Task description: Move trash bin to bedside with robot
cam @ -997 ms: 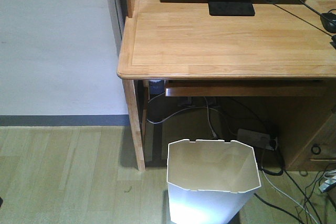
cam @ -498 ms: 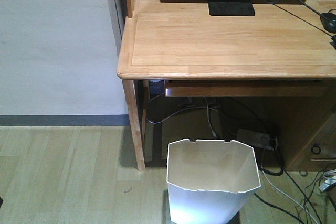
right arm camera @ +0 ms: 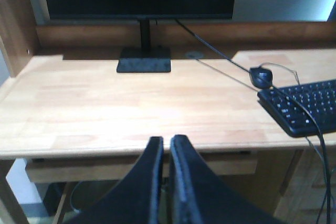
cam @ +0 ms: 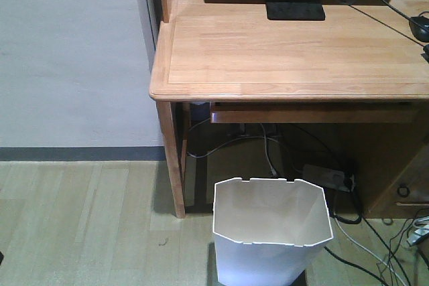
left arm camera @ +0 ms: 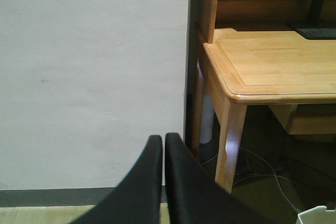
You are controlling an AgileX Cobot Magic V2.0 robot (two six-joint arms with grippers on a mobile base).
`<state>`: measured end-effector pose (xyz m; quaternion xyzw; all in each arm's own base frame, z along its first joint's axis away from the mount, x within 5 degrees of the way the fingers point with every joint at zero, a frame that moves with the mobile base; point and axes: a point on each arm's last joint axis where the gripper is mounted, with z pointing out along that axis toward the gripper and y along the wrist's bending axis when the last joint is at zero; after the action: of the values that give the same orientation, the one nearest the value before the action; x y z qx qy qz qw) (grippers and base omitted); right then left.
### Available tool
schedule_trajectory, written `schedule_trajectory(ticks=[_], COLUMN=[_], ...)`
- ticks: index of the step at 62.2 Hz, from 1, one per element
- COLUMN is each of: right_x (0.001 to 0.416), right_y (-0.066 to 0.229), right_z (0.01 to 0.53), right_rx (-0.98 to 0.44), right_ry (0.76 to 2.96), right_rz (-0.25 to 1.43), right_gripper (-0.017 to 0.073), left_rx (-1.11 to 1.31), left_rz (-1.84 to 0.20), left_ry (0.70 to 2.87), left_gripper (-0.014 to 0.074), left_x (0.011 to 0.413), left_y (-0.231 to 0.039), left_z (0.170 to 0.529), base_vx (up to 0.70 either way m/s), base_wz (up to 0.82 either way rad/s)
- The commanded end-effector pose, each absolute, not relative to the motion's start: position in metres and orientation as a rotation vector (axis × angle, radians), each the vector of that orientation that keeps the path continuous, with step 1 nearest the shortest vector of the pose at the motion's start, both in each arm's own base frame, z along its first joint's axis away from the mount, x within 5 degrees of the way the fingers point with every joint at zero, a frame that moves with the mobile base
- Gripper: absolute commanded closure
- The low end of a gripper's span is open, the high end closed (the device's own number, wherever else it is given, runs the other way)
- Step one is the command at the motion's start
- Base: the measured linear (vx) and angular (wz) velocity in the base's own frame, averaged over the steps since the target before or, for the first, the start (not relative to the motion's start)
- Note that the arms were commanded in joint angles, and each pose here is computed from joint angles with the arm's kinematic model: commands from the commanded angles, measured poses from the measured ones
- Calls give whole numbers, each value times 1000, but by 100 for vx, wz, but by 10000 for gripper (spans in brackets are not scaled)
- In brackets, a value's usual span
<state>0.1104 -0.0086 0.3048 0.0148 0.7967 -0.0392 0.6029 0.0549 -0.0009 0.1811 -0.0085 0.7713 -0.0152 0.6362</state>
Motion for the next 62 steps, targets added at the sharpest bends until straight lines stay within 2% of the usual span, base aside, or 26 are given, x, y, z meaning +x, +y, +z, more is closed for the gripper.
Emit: schedule_trajectory(ticks=[1, 19, 28, 39, 62], right_x=[116, 123, 124, 124, 126], right_y=[-9, -9, -9, -9, -8], right_z=[320, 314, 314, 316, 325], right_rx=[26, 29, 29, 28, 21], right_ry=[1770, 1819, 1819, 1804, 1702], right_rz=[-92, -88, -88, -88, -84], right_gripper=[427, 160, 67, 57, 97], left_rx=[-20, -20, -20, -20, -20], left_rz=[-45, -45, -45, -45, -45], left_ry=[1698, 1698, 1698, 1698, 1698], left_gripper=[599, 599, 599, 599, 599], left_x=[56, 56, 56, 56, 56], left_y=[-1, -1, -1, -1, -1], left_z=[182, 182, 182, 182, 182], base_vx=[0, 0, 0, 0, 0], base_wz=[0, 0, 0, 0, 0])
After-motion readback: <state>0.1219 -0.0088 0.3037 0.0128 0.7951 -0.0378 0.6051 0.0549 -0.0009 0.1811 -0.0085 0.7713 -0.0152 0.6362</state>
